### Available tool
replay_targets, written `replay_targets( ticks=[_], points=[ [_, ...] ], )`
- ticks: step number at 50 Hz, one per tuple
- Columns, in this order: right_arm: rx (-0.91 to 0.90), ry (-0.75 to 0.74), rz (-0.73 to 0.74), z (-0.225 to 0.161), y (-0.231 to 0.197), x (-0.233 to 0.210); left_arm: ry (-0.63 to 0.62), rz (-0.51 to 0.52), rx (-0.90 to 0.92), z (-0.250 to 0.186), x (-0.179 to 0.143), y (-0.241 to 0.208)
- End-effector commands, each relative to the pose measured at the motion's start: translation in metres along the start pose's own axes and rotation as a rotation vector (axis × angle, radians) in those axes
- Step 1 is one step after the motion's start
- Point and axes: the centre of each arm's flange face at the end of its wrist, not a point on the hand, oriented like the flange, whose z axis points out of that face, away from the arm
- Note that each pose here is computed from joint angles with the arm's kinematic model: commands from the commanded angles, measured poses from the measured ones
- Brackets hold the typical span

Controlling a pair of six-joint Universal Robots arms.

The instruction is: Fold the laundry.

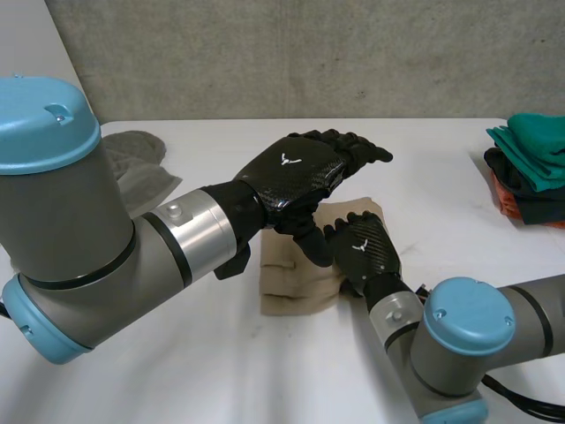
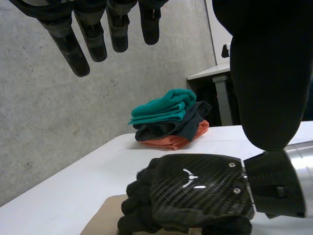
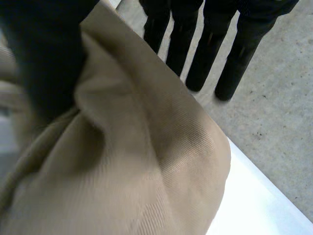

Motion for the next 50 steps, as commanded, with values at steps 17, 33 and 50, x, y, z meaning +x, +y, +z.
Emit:
replay_targets(
  ticks=[17,33,50],
  points=[
    [0.379,0.320,0.056,0.071,-0.111,0.157,-0.037,0.042,0.081,-0.007,-0.010,-0.027],
    [0.463,0.560,0.045,0.066,-0.073,0.392,-0.029,0.043,0.083,-0.009,-0.007,-0.027],
    [0.160,0.290,0.186,0.047,0.152,0.411,-0.025,0.017,0.033,-0.004,-0.008,-0.008]
  ],
)
